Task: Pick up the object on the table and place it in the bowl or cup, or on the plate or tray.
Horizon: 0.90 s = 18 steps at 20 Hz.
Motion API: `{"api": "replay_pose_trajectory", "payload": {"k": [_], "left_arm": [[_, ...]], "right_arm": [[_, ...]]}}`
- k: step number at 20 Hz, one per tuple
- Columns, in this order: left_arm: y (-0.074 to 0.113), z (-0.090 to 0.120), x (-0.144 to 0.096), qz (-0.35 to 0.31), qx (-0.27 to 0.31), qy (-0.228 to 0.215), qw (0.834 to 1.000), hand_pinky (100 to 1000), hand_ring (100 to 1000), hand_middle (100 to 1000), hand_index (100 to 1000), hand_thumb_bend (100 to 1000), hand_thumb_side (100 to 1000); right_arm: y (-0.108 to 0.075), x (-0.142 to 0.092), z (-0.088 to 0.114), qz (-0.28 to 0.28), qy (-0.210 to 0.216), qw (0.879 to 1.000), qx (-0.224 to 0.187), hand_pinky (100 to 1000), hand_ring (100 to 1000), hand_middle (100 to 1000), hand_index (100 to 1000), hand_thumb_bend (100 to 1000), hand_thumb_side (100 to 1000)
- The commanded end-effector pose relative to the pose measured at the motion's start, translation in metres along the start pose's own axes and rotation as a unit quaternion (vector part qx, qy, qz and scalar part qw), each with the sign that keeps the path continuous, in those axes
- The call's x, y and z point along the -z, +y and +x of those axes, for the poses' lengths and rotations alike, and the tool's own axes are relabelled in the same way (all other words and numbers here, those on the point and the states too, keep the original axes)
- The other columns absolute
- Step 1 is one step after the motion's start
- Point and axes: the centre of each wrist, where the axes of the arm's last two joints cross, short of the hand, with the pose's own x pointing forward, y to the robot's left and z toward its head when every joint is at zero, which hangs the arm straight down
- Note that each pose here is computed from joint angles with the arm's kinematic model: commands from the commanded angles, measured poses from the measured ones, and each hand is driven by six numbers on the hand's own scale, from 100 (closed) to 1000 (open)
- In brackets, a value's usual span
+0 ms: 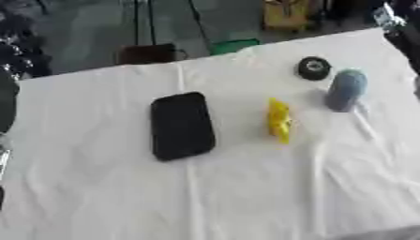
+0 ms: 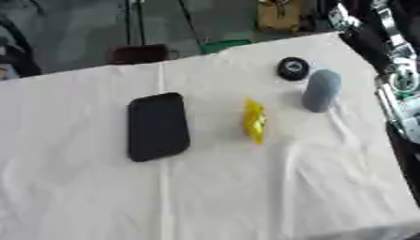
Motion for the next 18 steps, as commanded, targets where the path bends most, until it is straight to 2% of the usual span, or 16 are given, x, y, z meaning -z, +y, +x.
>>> {"api": "replay_pose_trajectory", "payload": {"k": [1, 10, 13, 18], "left_arm": [[0.0042, 0.0055, 0.0046, 0.003, 0.01, -0.007, 1.0, 724, 809, 867, 896, 742, 968], [0.0018, 0.0046, 0.0043, -0.002, 0.008, -0.004, 1.0, 728, 812, 871, 899, 720, 970], [0.0003, 0.0053, 0.005, -0.01, 0.004, -0.008, 1.0, 733, 818, 877, 905, 662, 979], [-0.0001, 0.0056, 0.0052, -0.014, 0.002, -0.009, 1.0, 732, 819, 878, 905, 638, 982]], "right_arm": [[-0.0118, 0.0068, 0.008, -0.003, -0.012, 1.0, -0.021, 688, 793, 839, 858, 293, 681], [-0.0103, 0.0054, 0.0064, 0.005, -0.011, 1.0, -0.015, 700, 799, 845, 868, 259, 684], [-0.0108, 0.0053, 0.006, 0.005, -0.011, 1.0, -0.015, 701, 799, 846, 868, 256, 681], [-0.0114, 0.0055, 0.0053, 0.005, -0.007, 1.0, -0.019, 700, 799, 845, 872, 261, 677]]}}
